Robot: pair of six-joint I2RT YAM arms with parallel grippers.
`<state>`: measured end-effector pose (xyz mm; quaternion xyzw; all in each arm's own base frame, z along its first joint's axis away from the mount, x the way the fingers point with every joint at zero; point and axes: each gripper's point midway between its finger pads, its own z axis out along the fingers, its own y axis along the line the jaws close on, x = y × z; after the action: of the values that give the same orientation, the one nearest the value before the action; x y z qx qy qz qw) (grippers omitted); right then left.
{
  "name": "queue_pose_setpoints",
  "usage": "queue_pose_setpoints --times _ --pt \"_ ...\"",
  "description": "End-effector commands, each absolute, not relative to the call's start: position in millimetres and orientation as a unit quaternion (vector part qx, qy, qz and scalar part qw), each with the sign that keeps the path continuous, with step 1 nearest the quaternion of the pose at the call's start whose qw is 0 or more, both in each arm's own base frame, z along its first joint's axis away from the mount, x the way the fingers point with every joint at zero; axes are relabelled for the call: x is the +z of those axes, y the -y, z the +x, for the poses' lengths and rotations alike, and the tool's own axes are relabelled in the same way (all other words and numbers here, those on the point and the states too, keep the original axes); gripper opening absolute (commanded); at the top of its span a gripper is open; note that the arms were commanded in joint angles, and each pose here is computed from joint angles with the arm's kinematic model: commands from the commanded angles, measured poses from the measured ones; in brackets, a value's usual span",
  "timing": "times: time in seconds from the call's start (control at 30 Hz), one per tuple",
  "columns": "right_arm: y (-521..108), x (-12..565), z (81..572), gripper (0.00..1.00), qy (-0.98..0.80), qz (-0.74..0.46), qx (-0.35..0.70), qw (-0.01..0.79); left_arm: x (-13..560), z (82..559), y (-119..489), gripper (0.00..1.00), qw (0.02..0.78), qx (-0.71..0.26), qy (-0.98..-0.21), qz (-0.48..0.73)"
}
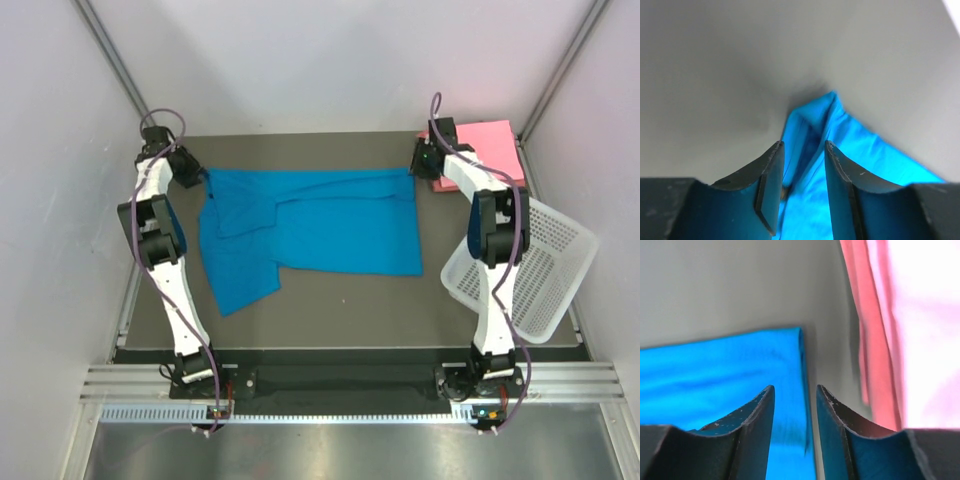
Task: Fold and stack the t-shirts
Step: Fold the tshirt
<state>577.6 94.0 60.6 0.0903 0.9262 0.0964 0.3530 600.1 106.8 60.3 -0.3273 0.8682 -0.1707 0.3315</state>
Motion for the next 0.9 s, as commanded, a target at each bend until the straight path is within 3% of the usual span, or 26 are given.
queue_pose_setpoints --times 0.0,0.47,0.87 --pt "-87.2 129.4 568.0 0.4 -0.908 0.095 0.105 0.394 94.8 564.7 -117.3 0.43 0.315 -0.126 -0.88 -0.332" --pt "-112.7 96.7 512.4 0.39 -0.931 0.053 0.123 0.341 117.0 470.2 -68.7 0.41 0.278 -0.161 -0.896 -0.307" --pt "-123.5 75.0 514.5 0.38 -0.934 0.045 0.132 0.33 66.7 423.5 -25.0 0.42 0.205 -0.212 -0.908 -0.299"
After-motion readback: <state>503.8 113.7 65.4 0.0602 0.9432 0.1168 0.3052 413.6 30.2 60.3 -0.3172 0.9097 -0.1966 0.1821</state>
